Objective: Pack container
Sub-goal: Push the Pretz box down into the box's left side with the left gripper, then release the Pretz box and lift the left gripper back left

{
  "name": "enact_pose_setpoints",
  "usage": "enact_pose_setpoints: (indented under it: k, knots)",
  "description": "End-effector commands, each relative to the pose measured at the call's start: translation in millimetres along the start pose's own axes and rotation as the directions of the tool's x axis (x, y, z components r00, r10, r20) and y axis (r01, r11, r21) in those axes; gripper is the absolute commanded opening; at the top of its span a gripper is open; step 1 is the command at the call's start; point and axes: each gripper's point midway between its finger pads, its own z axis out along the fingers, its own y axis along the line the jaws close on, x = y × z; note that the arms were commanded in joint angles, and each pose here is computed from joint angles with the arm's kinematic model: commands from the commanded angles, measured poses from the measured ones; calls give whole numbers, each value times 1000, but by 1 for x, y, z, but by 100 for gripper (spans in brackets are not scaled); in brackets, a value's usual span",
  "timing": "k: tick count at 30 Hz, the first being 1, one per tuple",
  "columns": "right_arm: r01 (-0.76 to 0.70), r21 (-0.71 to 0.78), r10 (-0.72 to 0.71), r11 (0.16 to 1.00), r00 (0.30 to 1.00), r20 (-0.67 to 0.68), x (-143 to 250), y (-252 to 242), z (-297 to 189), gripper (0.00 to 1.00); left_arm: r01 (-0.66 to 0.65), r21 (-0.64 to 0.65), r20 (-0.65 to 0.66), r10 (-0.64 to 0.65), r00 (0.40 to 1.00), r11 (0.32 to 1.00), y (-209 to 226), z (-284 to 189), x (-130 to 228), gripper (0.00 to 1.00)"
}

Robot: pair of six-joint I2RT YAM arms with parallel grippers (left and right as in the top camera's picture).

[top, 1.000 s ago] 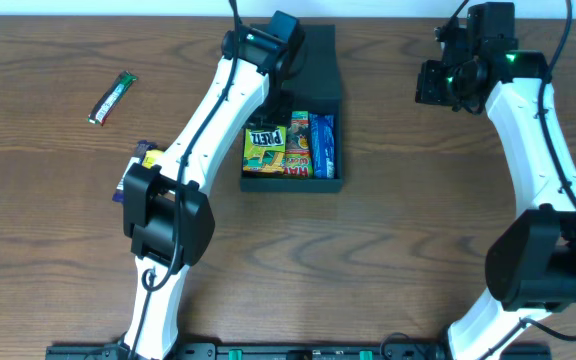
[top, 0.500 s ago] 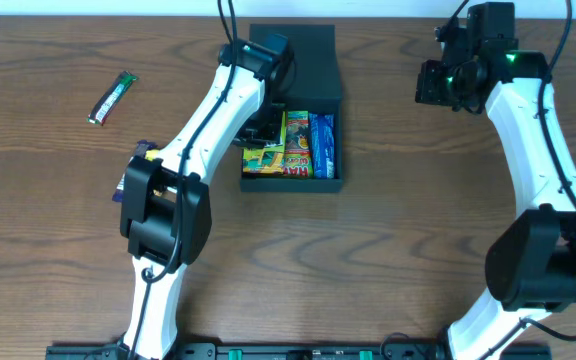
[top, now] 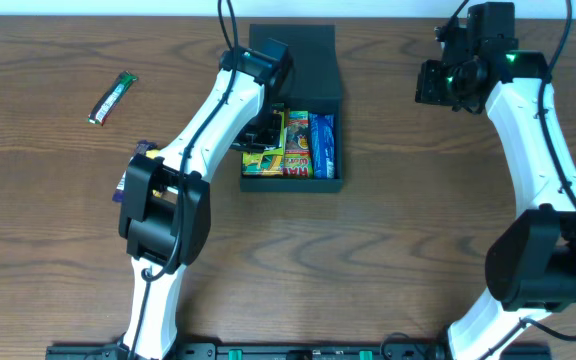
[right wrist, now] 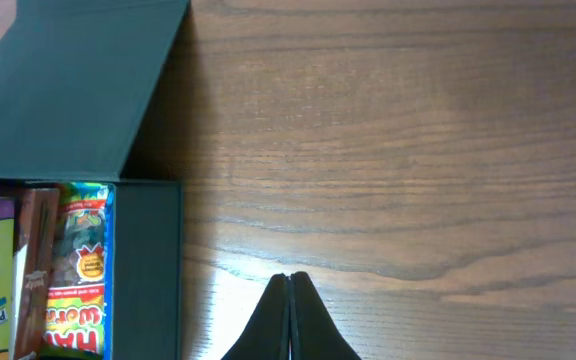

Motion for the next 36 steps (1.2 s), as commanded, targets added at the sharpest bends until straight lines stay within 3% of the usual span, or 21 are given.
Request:
enact_pose_setpoints:
  k: [1, 7, 10, 18, 27, 31, 35, 36]
  knots:
    - [-9, -3, 9, 1000, 1000, -11, 2, -1, 4, 2, 44, 29, 80, -46, 996, 999, 7, -30, -15, 6]
    - [3, -8, -3, 1000, 1000, -14, 3, 5, 5, 2, 94, 87, 312, -116, 943, 992, 31, -109, -41, 6]
    - [2, -8, -2, 1000, 1000, -14, 3, 5, 5, 2, 175, 13, 364, -168, 916, 985, 72, -125, -42, 6]
    - [7, -11, -7, 1000, 1000, -16, 4, 7, 6, 2, 294, -59, 343, -257, 903, 954, 179, -119, -41, 6]
    - [28, -22, -28, 999, 999, -20, 6, 19, 8, 1, 356, 12, 354, -337, 872, 934, 256, -113, -41, 6]
    - [21, -24, -22, 999, 1000, -22, 6, 20, 8, 2, 252, 103, 281, -271, 921, 962, 235, -101, -33, 5]
    - [8, -23, -9, 1000, 1000, -21, 6, 20, 8, 1, 196, 285, 209, -261, 943, 938, 194, -87, -25, 6]
    - [9, -23, -9, 1000, 1000, -21, 6, 20, 8, 2, 194, 262, 206, -251, 946, 945, 196, -81, -19, 6]
